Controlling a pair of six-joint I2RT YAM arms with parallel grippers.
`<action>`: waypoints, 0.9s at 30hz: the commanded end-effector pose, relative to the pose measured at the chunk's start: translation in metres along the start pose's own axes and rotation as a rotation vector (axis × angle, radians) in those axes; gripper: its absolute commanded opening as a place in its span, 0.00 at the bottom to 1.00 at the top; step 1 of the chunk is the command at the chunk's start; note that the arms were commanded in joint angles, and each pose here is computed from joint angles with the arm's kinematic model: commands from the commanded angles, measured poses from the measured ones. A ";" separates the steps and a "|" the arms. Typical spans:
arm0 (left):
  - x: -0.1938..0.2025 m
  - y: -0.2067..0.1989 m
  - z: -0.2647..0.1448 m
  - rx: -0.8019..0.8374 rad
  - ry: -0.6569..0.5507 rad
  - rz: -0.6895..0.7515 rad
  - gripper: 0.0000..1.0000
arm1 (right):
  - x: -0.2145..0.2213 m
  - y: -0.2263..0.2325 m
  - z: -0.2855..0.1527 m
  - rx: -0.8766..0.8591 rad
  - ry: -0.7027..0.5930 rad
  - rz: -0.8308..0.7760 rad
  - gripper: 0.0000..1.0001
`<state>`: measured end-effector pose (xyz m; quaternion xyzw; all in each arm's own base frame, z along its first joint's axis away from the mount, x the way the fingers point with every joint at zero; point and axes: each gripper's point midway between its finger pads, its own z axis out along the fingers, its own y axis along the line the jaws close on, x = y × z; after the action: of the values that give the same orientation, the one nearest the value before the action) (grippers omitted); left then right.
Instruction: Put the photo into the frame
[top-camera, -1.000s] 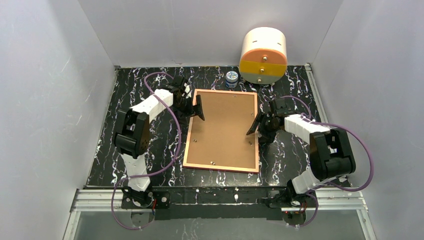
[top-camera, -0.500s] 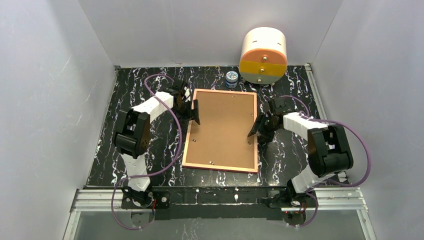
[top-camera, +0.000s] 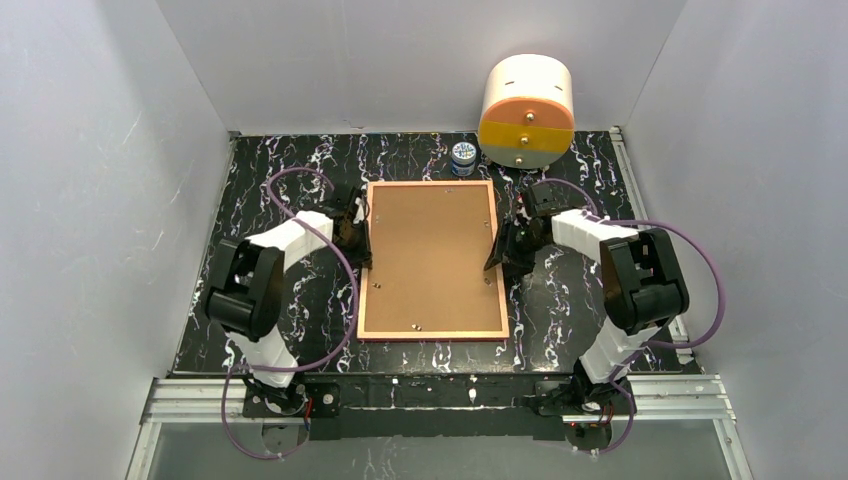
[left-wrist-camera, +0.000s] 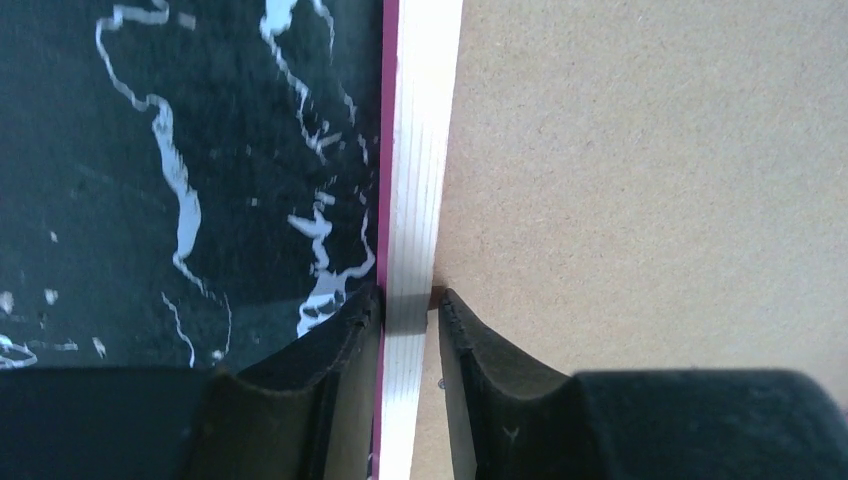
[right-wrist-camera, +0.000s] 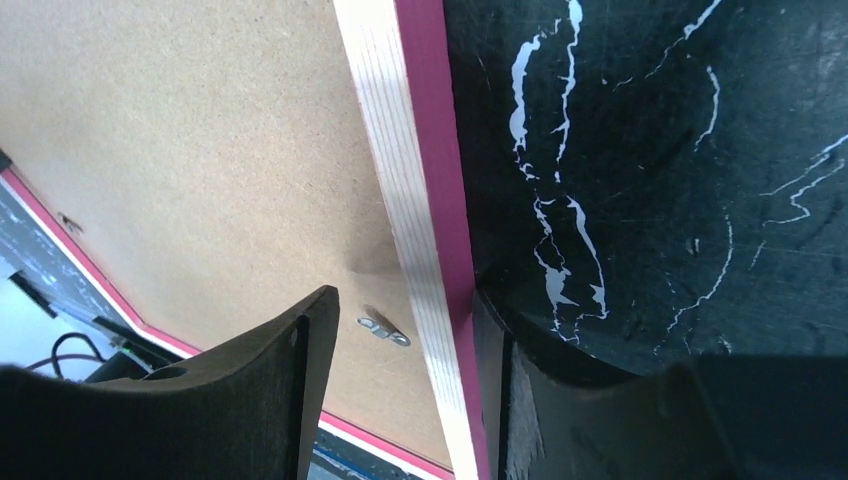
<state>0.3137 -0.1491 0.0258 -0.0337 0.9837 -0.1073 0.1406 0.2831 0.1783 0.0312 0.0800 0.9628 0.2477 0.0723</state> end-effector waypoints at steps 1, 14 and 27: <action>0.010 -0.012 -0.016 0.062 -0.035 -0.024 0.24 | -0.029 0.027 -0.017 0.001 -0.094 -0.041 0.60; 0.019 -0.031 -0.031 0.195 -0.040 -0.076 0.37 | -0.005 0.116 -0.043 -0.253 -0.048 -0.153 0.60; 0.046 -0.021 -0.035 0.218 -0.019 -0.117 0.35 | 0.095 0.197 0.043 -0.311 0.218 -0.346 0.50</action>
<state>0.2722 -0.1658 0.0474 -0.0784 0.9637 -0.2041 0.1535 0.2175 0.3544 0.0694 -0.1094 0.9278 0.3564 0.0159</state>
